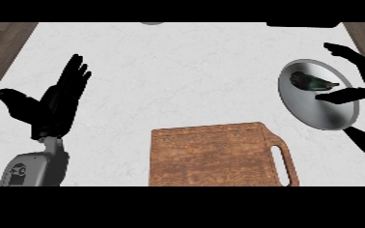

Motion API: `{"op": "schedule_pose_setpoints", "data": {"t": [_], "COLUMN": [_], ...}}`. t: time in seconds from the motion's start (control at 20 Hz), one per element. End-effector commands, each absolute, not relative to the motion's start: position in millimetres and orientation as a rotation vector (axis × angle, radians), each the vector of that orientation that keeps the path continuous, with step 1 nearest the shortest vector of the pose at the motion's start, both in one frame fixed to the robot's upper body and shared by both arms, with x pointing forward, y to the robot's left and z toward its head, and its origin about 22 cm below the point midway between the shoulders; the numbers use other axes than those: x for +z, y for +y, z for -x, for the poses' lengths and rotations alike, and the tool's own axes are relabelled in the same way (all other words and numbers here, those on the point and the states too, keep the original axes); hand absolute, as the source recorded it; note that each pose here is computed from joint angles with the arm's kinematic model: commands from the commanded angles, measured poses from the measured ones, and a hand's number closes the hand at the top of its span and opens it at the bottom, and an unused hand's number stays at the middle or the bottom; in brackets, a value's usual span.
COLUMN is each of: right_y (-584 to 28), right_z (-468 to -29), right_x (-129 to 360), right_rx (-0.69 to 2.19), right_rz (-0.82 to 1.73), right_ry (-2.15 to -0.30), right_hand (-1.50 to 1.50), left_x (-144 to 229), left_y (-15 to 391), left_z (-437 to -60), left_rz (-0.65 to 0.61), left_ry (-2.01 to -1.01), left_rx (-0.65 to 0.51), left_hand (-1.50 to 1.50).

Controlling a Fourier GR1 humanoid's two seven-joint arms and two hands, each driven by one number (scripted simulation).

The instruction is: Pick the eggplant from the cutting board and place it in the pan

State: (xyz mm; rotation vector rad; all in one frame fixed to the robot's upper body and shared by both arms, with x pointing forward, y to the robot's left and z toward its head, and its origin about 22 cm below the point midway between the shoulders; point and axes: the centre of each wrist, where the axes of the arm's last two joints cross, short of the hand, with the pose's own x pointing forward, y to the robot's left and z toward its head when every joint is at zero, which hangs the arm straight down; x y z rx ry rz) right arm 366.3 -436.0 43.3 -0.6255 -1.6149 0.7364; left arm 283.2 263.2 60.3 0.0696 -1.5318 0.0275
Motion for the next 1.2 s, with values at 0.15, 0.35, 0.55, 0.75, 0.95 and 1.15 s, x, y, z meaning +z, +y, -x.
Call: {"op": "schedule_pose_setpoints", "data": {"t": [0.15,0.35,0.55,0.75,0.95,1.15], "right_y": [-505.8,-547.1,-568.1,-581.2,-584.2,-591.6], "right_z": [-325.4,-295.5,-273.0,-247.4,-242.4,-232.7], "right_x": [66.2,93.3,102.5,92.7,93.0,99.1], "right_rx": [0.393,0.308,0.27,0.296,0.278,0.313], "right_rz": [0.401,0.292,0.197,0.138,0.157,0.189], "right_ry": [-1.706,-1.752,-1.745,-1.75,-1.757,-1.752], "right_hand": [-1.5,-1.5,-1.5,-1.5,-1.5,-1.5], "left_x": [57.3,65.7,64.4,57.5,68.5,54.4], "left_y": [268.8,263.7,257.7,267.4,268.2,269.1], "left_z": [-278.2,-283.0,-279.3,-273.1,-285.0,-279.8], "left_rz": [-0.077,-0.079,-0.074,-0.076,-0.089,-0.098], "left_ry": [-1.523,-1.546,-1.549,-1.545,-1.539,-1.524], "left_rx": [0.026,0.026,0.036,0.018,0.028,0.046], "left_hand": [0.0,0.0,0.0,0.0,0.0,0.0]}}
